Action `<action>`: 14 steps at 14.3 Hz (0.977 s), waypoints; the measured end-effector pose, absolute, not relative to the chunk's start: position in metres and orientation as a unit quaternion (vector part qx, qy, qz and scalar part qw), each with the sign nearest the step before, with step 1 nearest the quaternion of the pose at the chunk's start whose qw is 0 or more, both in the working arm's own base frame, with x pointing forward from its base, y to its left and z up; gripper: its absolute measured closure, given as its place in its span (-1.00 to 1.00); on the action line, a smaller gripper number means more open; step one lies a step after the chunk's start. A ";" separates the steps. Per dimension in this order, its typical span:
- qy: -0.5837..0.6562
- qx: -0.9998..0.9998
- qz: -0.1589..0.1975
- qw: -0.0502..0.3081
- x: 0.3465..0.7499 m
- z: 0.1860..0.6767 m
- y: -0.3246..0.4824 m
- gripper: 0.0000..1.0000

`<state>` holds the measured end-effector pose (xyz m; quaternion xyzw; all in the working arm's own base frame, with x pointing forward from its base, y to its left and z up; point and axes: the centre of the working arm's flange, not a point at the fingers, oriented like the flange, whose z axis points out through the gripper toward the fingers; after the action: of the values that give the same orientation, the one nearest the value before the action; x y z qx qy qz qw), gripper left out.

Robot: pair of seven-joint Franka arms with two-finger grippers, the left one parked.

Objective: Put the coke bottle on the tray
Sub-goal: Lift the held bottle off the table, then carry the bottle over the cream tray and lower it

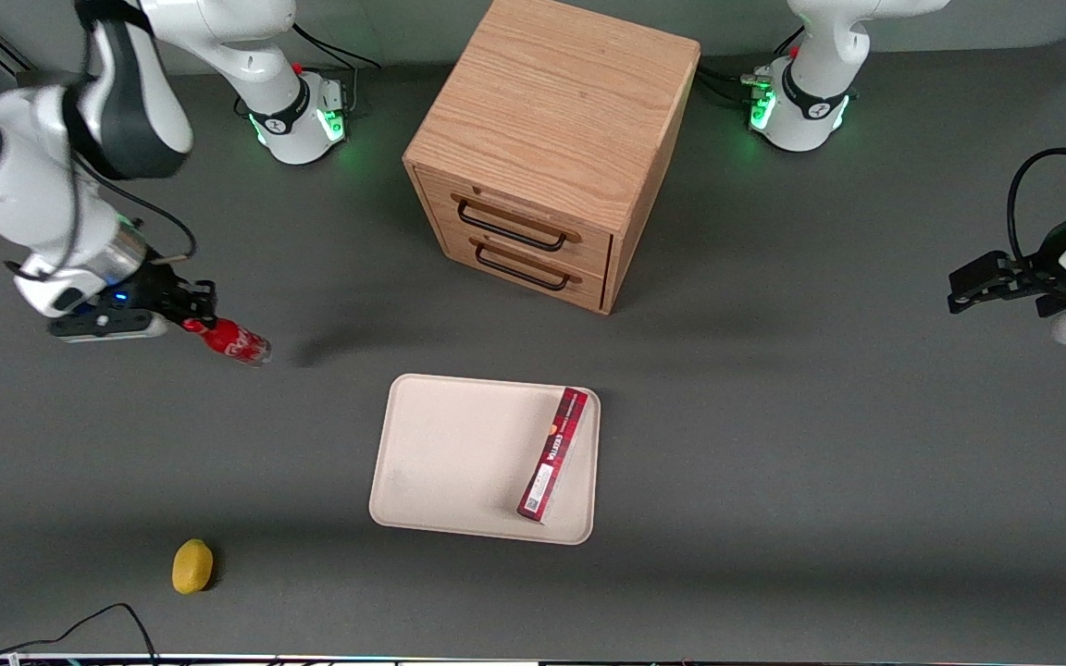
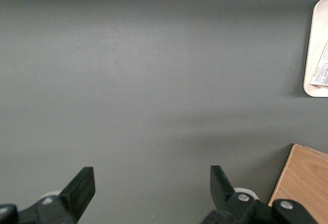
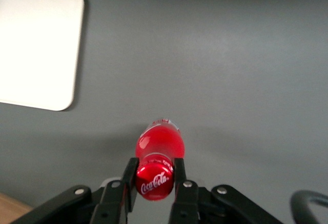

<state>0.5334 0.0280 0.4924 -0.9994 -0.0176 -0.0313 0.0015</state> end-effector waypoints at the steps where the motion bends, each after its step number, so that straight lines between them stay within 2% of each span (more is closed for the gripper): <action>1: -0.018 -0.999 -0.029 0.002 0.540 0.529 0.028 0.37; 4: -0.020 -1.000 -0.020 0.003 0.554 0.619 0.031 0.37; 6: -0.022 -1.000 -0.017 0.004 0.571 0.644 0.032 0.37; 11: -0.035 -0.999 0.009 0.007 0.642 0.586 0.089 0.37; 14: -0.017 -1.000 -0.009 0.008 0.685 0.534 0.151 0.37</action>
<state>0.6851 0.1513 0.5342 -0.9998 -0.0173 -0.0088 0.0080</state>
